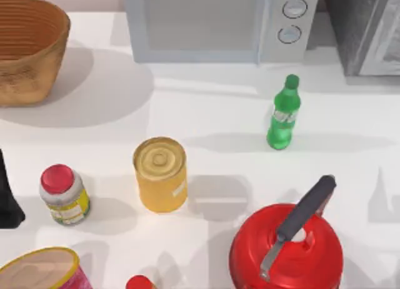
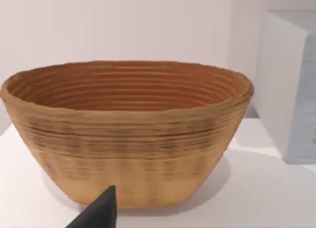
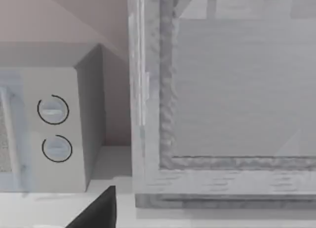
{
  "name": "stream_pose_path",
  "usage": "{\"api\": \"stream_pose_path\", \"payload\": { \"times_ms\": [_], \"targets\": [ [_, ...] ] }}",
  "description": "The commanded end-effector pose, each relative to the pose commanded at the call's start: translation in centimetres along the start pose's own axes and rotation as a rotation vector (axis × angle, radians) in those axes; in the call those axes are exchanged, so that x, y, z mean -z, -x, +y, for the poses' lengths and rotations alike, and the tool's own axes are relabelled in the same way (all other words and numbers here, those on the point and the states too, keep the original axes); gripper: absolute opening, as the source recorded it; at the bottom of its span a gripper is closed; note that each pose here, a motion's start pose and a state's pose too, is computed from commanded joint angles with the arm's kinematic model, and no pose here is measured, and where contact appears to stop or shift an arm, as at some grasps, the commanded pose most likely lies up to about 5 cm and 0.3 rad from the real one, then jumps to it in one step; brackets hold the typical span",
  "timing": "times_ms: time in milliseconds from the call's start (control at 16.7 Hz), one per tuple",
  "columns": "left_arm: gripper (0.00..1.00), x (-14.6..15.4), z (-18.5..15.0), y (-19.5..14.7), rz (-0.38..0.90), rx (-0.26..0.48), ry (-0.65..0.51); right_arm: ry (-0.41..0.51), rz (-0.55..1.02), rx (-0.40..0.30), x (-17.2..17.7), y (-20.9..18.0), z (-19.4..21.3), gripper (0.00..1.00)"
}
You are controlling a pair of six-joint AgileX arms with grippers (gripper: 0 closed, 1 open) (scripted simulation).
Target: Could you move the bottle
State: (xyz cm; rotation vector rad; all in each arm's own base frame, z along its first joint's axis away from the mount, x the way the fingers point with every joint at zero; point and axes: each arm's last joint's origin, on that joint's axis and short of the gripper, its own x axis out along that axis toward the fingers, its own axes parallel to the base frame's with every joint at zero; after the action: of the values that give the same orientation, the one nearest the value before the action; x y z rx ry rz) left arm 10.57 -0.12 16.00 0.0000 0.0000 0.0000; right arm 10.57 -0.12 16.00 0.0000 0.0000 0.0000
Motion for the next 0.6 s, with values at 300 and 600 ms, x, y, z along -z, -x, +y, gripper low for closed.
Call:
{"api": "stream_pose_path", "payload": {
  "times_ms": [300,600],
  "targets": [
    [1.0,0.0,0.0,0.0,0.0,0.0,0.0,0.029,-0.098,-0.047,-3.3,0.3,0.2,1.0],
    [1.0,0.0,0.0,0.0,0.0,0.0,0.0,0.134,-0.153,-0.227,-8.5,-1.8,1.0,1.0]
  ]
}}
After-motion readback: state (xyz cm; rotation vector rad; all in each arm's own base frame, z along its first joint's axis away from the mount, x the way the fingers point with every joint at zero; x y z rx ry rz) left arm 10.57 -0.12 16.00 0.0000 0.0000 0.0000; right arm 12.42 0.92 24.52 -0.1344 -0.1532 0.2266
